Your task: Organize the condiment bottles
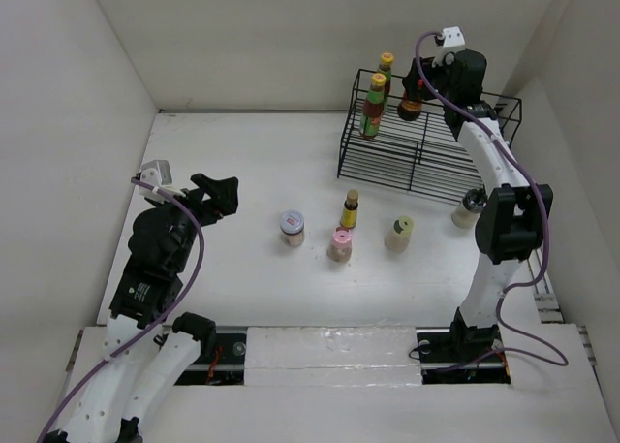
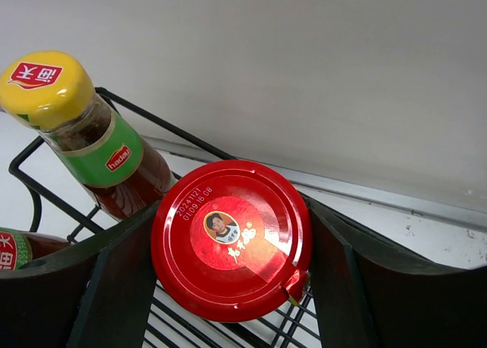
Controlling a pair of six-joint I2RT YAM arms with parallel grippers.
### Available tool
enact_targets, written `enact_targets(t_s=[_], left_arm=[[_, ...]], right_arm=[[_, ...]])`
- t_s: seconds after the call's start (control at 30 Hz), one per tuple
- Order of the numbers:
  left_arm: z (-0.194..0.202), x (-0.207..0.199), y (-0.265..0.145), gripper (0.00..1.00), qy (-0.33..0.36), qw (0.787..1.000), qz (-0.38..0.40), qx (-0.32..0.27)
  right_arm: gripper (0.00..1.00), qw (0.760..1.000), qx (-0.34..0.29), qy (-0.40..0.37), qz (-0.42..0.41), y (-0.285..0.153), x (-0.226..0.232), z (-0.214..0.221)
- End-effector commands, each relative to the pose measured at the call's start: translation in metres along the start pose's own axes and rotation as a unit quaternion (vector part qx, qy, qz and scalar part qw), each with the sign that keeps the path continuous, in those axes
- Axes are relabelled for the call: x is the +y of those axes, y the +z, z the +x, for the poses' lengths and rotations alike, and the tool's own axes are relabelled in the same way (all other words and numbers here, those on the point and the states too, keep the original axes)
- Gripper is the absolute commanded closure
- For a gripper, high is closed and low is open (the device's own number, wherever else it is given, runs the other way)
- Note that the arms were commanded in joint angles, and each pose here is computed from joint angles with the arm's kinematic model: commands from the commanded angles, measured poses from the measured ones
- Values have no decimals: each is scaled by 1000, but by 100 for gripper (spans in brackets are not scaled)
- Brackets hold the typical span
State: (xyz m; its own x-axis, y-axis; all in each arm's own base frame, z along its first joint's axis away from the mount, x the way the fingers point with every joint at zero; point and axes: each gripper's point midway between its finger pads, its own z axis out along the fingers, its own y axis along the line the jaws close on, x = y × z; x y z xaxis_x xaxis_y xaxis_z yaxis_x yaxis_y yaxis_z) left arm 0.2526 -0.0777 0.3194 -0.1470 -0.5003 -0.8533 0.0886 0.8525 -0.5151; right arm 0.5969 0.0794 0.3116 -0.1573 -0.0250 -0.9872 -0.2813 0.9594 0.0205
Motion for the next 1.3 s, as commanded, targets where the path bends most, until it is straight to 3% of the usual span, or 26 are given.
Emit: enact_targets(t_s=[0.0, 0.03, 0.17, 0.33, 0.53, 0.57, 0.67, 0.73, 0.83, 0.87, 0.93, 0.97, 1.03, 1.07, 1.17, 1.27], left_arm=[[-11, -7, -1, 10, 3, 1000, 17, -21], [-11, -7, -1, 10, 3, 1000, 17, -21], [-11, -7, -1, 10, 3, 1000, 17, -21], [-13, -8, -3, 10, 2, 1000, 19, -25], [-13, -8, -3, 10, 2, 1000, 19, -25], [-13, -8, -3, 10, 2, 1000, 19, -25], [-13, -8, -3, 10, 2, 1000, 19, -25], [-13, -8, -3, 11, 2, 1000, 19, -25], [-13, -8, -3, 11, 2, 1000, 19, -25], [-13, -8, -3, 11, 2, 1000, 19, -25], [-13, -8, -3, 11, 2, 1000, 19, -25], [-11, -7, -1, 11, 3, 1000, 17, -21], [-10, -9, -1, 11, 3, 1000, 21, -19], [-10, -9, -1, 11, 3, 1000, 21, -19], [-12, -10, -1, 11, 3, 999, 23, -22], [-11, -11, -1, 11, 3, 999, 27, -20]], right_arm=[[31, 995, -97, 1, -22, -7, 11, -63], [24, 995, -97, 1, -22, -7, 11, -63], [16, 995, -97, 10, -19, -8, 7, -63], [13, 994, -108, 12, -15, -14, 2, -74], [14, 987, -159, -1, -15, -68, 14, -129], [17, 984, -177, -5, -15, -79, 16, -139], [55, 980, -194, -14, -43, -111, 53, -142], [75, 984, -159, -12, -79, -114, 87, -101], [79, 981, -155, -3, -116, -142, 139, -75], [79, 984, -132, 1, -121, -150, 149, -42], [71, 987, -115, 10, -114, -158, 162, -15], [54, 987, -85, 13, -135, -164, 180, 17], [37, 987, -64, 11, -150, -176, 191, 37], [22, 985, -48, 10, -163, -182, 201, 49], [10, 987, 12, 4, -161, -189, 207, 92], [9, 986, 59, 1, -158, -183, 206, 129]])
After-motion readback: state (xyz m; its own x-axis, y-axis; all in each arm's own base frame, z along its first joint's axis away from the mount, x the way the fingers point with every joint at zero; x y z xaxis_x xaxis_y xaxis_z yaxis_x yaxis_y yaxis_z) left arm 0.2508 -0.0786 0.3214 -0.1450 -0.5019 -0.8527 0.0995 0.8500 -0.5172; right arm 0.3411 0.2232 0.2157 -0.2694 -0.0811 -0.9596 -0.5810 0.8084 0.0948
